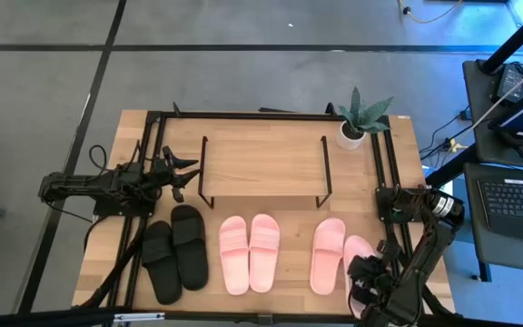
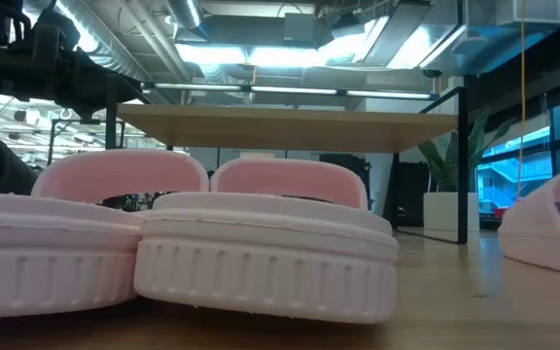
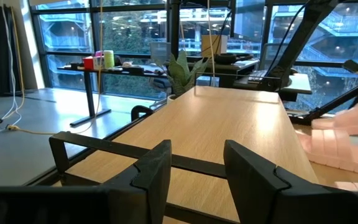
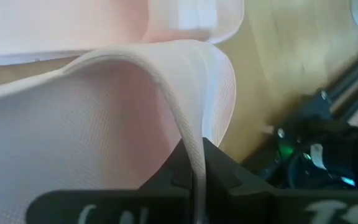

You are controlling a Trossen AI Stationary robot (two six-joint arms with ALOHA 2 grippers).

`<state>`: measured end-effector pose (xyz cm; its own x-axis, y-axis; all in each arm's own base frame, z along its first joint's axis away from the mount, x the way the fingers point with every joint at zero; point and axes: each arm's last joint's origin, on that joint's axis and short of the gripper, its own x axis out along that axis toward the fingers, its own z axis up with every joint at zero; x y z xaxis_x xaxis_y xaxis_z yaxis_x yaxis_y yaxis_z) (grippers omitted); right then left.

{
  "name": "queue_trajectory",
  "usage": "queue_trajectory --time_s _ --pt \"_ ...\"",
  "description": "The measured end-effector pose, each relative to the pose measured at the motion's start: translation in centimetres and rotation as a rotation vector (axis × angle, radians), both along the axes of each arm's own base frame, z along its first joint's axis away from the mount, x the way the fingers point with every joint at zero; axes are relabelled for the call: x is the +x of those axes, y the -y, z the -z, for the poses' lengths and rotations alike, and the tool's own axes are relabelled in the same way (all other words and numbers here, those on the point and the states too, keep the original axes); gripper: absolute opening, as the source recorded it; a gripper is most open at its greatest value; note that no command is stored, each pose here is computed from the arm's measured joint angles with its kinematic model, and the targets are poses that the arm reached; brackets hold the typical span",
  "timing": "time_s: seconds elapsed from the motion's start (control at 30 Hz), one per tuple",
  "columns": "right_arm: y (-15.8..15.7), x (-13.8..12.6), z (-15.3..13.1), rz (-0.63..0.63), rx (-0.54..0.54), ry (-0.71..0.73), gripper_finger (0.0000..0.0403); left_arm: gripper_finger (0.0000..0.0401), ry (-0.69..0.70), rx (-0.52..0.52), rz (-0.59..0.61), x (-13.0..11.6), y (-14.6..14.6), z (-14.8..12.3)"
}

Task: Pick and place slides into the shelf
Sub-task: Put the pink slipper on the shelf

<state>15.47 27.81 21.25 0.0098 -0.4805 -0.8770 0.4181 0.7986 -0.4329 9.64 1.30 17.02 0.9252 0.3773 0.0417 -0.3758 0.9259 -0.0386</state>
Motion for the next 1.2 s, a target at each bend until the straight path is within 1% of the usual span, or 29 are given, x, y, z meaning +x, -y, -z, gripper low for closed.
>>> queue_trajectory --time_s 0.2,0.33,0.47,0.57,0.7,0.9,1.03,1.2 --pt "-0.6 1.3 -2.0 -0.053 0.011 0.162 0.0011 0.0141 0.000 0.000 -0.001 0.0 0.0 0.0" --pt "-0.5 2.8 -3.5 -0.144 -0.018 0.257 0.0011 0.0141 0.000 0.000 -0.001 0.0 0.0 0.0" --pt "0.2 4.9 -4.9 -0.271 -0.090 0.314 0.0011 0.0141 0.000 0.000 -0.001 0.0 0.0 0.0" --pt "1.2 6.9 -6.2 -0.370 -0.157 0.312 0.0011 0.0141 0.000 0.000 -0.001 0.0 0.0 0.0" --pt "2.9 9.6 -8.3 -0.475 -0.238 0.289 0.0011 0.0141 0.000 0.000 -0.001 0.0 0.0 0.0" --pt "6.1 13.1 -12.5 -0.564 -0.395 0.302 0.0011 0.0141 0.000 0.000 -0.001 0.0 0.0 0.0" --pt "8.7 14.9 -15.6 -0.576 -0.465 0.302 0.0011 0.0141 0.000 0.000 -0.001 0.0 0.0 0.0" --pt "12.9 16.6 -19.0 -0.549 -0.545 0.277 0.0011 0.0141 0.000 0.000 -0.001 0.0 0.0 0.0"
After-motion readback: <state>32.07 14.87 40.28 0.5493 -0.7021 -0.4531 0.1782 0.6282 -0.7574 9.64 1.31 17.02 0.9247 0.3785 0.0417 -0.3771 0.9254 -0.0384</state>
